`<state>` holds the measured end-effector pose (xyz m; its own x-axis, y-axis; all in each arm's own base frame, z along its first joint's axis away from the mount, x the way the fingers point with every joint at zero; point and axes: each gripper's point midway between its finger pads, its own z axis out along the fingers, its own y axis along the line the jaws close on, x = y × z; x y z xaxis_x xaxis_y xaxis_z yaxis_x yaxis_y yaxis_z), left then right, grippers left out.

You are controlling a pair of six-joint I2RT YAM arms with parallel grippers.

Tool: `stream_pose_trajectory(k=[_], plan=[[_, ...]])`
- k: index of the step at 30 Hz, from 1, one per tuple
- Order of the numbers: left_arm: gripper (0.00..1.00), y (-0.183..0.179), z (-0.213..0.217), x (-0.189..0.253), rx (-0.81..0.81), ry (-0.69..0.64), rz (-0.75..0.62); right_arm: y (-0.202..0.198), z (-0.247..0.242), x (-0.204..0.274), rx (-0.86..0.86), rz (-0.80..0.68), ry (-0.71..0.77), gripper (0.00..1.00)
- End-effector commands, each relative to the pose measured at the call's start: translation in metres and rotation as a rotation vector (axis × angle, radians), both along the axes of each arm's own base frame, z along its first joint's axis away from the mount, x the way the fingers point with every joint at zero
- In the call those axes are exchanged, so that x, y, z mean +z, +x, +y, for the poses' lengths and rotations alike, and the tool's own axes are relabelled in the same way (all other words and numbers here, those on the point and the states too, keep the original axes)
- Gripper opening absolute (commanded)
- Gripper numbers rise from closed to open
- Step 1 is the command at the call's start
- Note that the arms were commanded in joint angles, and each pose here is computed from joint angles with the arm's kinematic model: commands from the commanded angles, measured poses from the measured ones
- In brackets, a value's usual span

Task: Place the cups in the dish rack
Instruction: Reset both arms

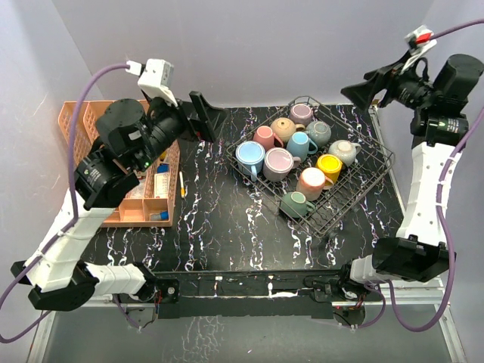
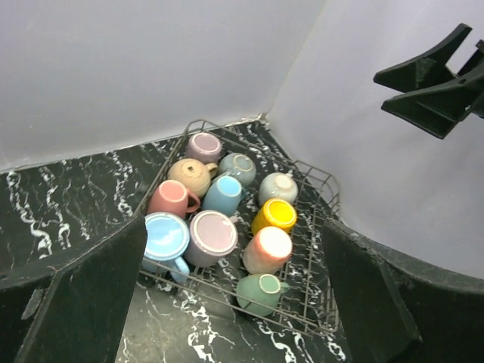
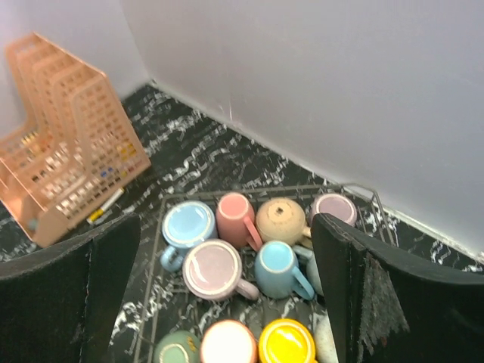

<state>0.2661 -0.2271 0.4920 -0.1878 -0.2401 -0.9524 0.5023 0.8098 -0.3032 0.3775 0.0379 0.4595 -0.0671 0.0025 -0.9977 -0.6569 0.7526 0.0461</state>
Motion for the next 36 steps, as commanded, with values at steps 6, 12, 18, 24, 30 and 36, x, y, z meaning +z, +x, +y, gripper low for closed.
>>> stream_pose_trajectory(k=[6,12,18,24,30,36], plan=[[0.97,-0.024,-0.010,0.045,-0.147,-0.016,-0.049,-0.064,0.033,0.095,0.177,-0.101,0.138,0.99],[0.97,-0.028,-0.003,0.053,-0.134,-0.026,-0.074,-0.063,0.027,0.105,0.095,-0.021,0.279,0.99],[0.97,-0.027,-0.004,0.046,-0.134,-0.014,-0.059,-0.056,0.018,0.103,0.043,0.033,0.356,0.99],[0.97,-0.016,-0.007,0.031,-0.106,0.016,-0.039,-0.053,0.008,0.099,-0.007,0.003,0.336,0.99],[0.97,0.001,-0.020,0.029,-0.132,-0.007,-0.032,-0.050,-0.001,0.097,-0.076,-0.036,0.310,0.99],[0.97,0.015,-0.026,0.034,-0.219,-0.098,-0.005,-0.051,-0.011,0.098,-0.171,-0.082,0.273,0.99]])
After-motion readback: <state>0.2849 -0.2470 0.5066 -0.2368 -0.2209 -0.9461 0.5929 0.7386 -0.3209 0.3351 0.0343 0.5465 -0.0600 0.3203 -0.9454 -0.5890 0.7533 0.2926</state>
